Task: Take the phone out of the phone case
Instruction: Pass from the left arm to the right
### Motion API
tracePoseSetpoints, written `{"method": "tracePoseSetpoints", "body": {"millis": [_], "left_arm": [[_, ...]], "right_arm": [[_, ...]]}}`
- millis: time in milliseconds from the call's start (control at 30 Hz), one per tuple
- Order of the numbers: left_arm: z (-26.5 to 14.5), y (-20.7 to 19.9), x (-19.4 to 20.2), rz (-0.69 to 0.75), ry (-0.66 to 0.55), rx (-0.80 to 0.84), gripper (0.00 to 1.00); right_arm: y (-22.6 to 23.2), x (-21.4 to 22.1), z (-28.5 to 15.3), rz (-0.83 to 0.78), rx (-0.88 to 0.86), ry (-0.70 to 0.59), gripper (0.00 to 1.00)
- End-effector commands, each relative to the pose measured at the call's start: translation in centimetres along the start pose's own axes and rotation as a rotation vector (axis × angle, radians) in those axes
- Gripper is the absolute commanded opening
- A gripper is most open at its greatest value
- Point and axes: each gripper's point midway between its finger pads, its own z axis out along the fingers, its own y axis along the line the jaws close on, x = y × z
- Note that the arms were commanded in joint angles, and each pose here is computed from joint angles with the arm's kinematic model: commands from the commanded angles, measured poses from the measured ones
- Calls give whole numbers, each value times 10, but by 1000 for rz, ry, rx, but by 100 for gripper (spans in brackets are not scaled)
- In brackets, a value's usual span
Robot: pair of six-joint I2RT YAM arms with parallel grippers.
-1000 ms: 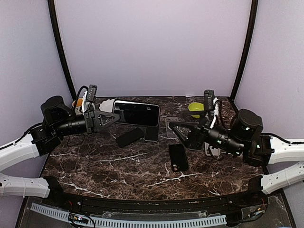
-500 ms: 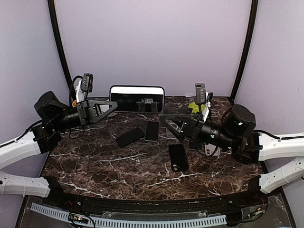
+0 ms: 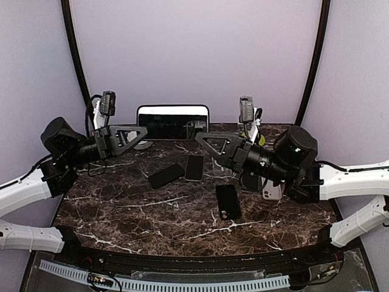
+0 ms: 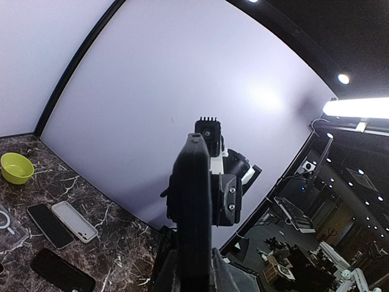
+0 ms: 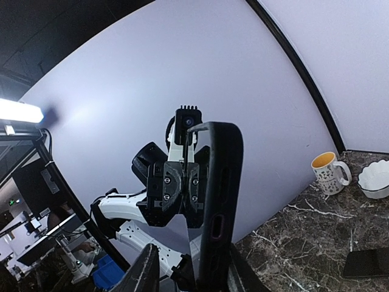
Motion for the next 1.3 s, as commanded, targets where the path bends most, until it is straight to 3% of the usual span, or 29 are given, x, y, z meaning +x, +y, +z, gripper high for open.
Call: {"method": "tracePoseSetpoints", "body": {"millis": [0,300,433,567,633,667,733,800,933,1167,1267], "left_arm": [[-6,-25,-17,81,-67,68,0],[-6,-22,-12,76,-54,70,0],[-6,-21,-10,77,-51,67,0],[-7,-19,-4,76,-28,62,1],[-8,-18,0,79,0,49,18],[-8,-14,4,82,20,32,42],[-11,-15,11,89,59,21,69],[-16,-16,17,99,89,8,82],[-28,-35,27,146,161,32,86],[-43,-65,38,237,265,100,82],[-48,-86,44,248,297,235,86]], "right_arm": [[24,-32,4,-5,-83,-93,30],[23,-36,13,-11,-88,-110,26],[24,-34,15,-14,-100,-101,3],[23,-30,9,-20,-104,-91,0],[22,-29,3,-39,-101,-84,0],[24,-29,1,-51,-103,-81,0],[26,-30,-3,-82,-98,-63,0],[28,-29,-8,-115,-100,-34,0],[37,-19,-19,-216,-143,45,0],[58,-2,-38,-271,-324,199,0],[62,3,-39,-265,-374,252,0]]}}
